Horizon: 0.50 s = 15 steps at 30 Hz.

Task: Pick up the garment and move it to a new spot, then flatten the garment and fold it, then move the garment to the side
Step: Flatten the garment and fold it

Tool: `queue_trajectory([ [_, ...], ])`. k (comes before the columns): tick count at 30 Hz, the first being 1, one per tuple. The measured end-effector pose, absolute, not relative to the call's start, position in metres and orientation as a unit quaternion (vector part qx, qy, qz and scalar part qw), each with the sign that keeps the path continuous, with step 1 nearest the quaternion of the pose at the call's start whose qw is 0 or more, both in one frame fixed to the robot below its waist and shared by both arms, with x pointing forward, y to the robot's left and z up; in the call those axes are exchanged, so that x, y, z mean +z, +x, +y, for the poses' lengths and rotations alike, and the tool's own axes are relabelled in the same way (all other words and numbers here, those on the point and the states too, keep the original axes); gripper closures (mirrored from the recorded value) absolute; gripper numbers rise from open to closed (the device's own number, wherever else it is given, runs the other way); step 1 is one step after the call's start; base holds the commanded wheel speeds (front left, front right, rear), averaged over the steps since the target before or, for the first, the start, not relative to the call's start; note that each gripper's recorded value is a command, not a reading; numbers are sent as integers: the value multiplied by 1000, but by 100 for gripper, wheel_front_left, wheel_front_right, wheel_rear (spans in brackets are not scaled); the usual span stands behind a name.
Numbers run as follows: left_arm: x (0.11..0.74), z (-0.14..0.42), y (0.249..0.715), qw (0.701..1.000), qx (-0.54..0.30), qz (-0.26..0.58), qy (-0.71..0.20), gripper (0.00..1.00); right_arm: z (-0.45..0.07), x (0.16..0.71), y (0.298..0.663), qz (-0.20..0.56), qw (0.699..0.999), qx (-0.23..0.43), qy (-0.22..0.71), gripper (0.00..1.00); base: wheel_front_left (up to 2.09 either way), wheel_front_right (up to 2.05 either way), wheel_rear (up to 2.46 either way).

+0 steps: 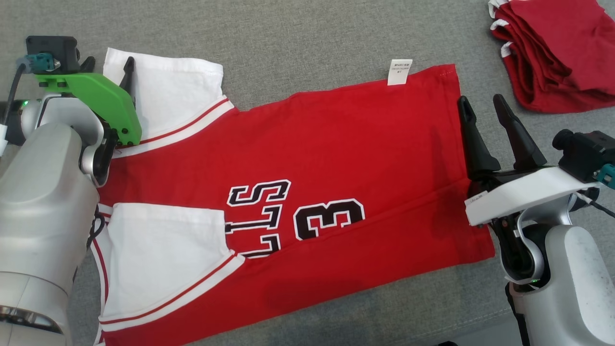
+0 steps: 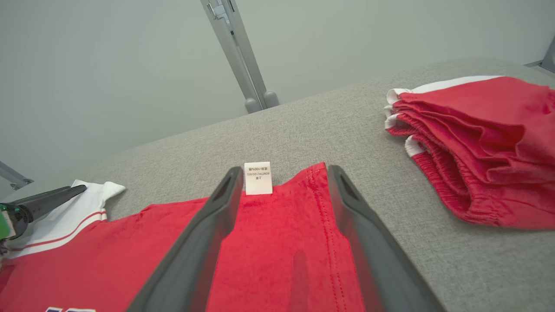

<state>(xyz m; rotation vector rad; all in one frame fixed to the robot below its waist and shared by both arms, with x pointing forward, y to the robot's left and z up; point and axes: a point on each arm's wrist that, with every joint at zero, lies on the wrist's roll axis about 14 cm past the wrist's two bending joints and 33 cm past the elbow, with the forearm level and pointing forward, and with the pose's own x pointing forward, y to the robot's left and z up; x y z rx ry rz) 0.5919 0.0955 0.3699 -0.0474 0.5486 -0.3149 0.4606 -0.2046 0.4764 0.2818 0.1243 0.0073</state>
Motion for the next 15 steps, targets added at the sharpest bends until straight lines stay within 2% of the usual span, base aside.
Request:
queue_trajectory([
  [1,369,95,593,950,-155,271,-22,0,-205,476,461,62,988,3,140,0,0,0,0],
  [2,368,95,594,949,-155,273,-21,16,-205,476,461,62,988,3,141,0,0,0,0],
  [3,367,94,595,949,-156,274,-21,56,-205,476,461,61,988,3,142,0,0,0,0],
  [5,366,92,595,948,-160,275,-20,100,-205,477,461,60,988,3,142,0,0,0,0],
  [15,390,90,594,952,-181,245,-10,100,-211,486,457,53,989,-4,136,0,0,0,0],
])
